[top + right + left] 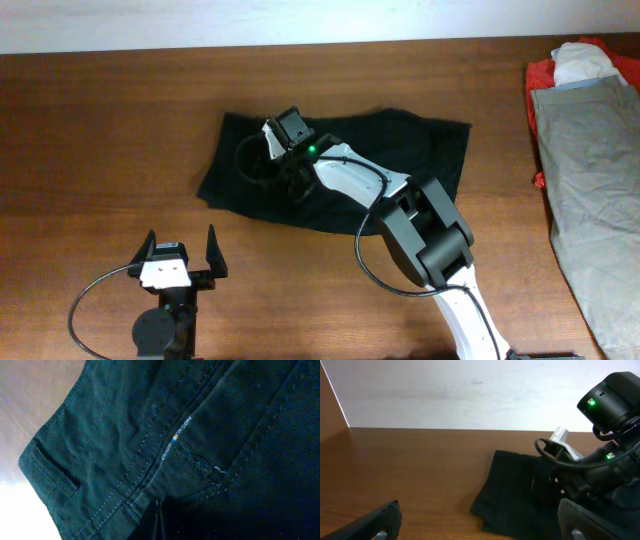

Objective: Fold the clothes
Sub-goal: 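Pull the black trousers to the table center and lay them flat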

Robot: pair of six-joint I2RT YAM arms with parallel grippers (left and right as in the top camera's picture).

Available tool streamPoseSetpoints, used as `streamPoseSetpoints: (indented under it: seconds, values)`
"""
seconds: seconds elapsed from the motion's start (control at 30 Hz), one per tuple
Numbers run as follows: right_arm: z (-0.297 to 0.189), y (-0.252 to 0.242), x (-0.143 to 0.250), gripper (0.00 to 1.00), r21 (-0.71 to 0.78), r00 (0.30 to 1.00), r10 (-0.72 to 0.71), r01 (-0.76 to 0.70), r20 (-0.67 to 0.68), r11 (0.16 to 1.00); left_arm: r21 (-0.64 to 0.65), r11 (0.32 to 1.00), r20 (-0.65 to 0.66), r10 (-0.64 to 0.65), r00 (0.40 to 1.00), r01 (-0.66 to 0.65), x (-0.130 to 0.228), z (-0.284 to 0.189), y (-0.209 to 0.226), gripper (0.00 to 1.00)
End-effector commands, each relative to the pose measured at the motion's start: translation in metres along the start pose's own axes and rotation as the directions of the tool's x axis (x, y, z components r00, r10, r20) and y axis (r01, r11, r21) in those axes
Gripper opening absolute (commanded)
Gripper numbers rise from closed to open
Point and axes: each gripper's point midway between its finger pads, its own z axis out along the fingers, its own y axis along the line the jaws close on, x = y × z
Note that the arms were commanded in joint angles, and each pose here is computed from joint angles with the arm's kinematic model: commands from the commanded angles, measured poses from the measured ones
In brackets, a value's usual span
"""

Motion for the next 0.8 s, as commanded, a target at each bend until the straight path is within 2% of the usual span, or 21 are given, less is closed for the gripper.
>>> streamPoseSetpoints:
  seconds: [0.0, 0.13, 0.23, 0.33, 0.43, 0.57, 0.63, 0.73, 0.77]
  values:
    - [0.033, 0.006, 0.063, 0.04, 0.004, 0.981, 0.009, -0.009, -0.192, 1.000, 0.003, 1.000, 0.003, -0.010, 1.000, 0.010, 0.001, 0.000, 0.000, 0.99]
    - [0.034, 0.023, 0.092, 0.04, -0.032, 0.957, -0.027, 0.019, -0.288, 0.999, 0.003, 1.000, 0.003, -0.010, 1.000, 0.010, 0.001, 0.000, 0.000, 0.99]
    - [0.026, 0.033, 0.100, 0.04, -0.032, 0.949, -0.028, 0.019, -0.315, 0.999, 0.003, 1.000, 0.003, -0.010, 1.000, 0.010, 0.001, 0.000, 0.000, 0.99]
    - [0.011, 0.039, 0.095, 0.04, -0.018, 0.952, -0.028, 0.024, -0.303, 1.000, 0.003, 1.000, 0.003, -0.010, 1.000, 0.010, 0.001, 0.000, 0.000, 0.99]
    - [-0.013, 0.029, 0.068, 0.06, 0.065, 0.976, -0.035, 0.050, -0.214, 0.997, 0.003, 1.000, 0.003, -0.010, 1.000, 0.010, 0.001, 0.000, 0.000, 0.99]
    - [-0.054, 0.030, 0.031, 0.61, 0.067, 0.992, -0.070, 0.077, -0.102, 0.995, 0.003, 1.000, 0.003, -0.010, 1.000, 0.010, 0.001, 0.000, 0.000, 0.99]
    - [-0.081, 0.027, 0.010, 0.75, 0.066, 0.997, -0.066, 0.069, -0.039, 0.995, 0.003, 1.000, 0.003, -0.010, 1.000, 0.010, 0.001, 0.000, 0.000, 0.99]
    - [-0.126, 0.012, -0.018, 0.80, 0.078, 0.998, -0.030, 0.025, 0.055, 0.997, 0.003, 1.000, 0.003, -0.010, 1.000, 0.010, 0.001, 0.000, 0.000, 0.99]
    - [-0.151, -0.007, -0.031, 0.86, 0.118, 0.994, -0.002, -0.011, 0.106, 0.993, 0.003, 1.000, 0.003, -0.010, 1.000, 0.010, 0.001, 0.000, 0.000, 0.99]
